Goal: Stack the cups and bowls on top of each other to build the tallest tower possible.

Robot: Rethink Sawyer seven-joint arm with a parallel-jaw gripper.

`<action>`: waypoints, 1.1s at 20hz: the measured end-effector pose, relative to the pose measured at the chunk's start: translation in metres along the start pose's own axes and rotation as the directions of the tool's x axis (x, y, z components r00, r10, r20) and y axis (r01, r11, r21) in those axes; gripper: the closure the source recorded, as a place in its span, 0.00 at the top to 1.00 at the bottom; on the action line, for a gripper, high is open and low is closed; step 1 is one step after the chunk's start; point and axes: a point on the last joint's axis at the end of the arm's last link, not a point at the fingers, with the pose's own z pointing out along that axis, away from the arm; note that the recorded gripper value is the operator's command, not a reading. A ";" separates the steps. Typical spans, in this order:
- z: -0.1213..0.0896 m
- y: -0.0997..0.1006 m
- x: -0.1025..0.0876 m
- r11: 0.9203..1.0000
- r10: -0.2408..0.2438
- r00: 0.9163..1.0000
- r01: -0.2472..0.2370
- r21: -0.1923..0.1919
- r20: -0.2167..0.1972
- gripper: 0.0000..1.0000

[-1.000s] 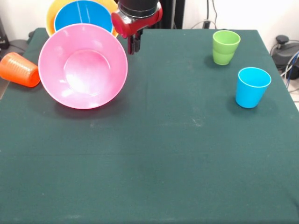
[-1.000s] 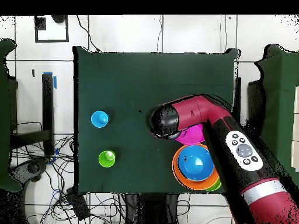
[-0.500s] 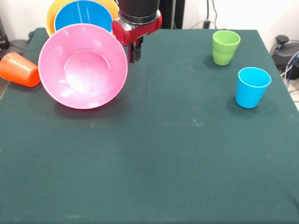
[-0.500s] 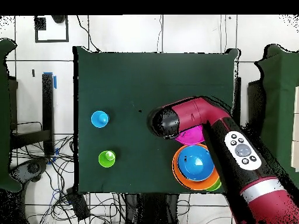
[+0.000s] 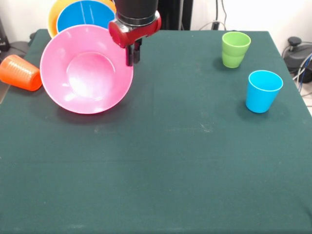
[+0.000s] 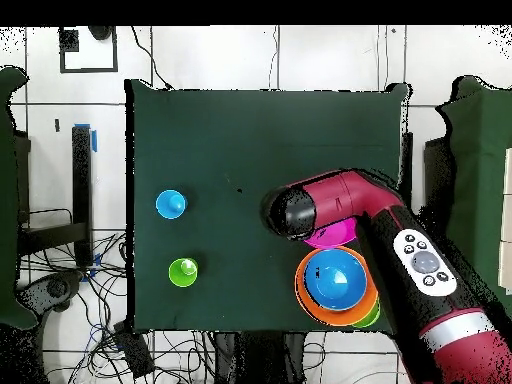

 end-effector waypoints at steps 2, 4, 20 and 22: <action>0.000 -0.001 0.001 1.000 0.001 1.000 -0.001 0.001 0.000 1.00; 0.001 -0.003 0.004 1.000 0.007 1.000 -0.007 0.003 0.002 1.00; 0.011 -0.005 0.011 1.000 -0.007 1.000 0.007 0.025 0.008 1.00; 0.012 -0.005 0.012 1.000 -0.009 1.000 0.009 0.026 0.007 1.00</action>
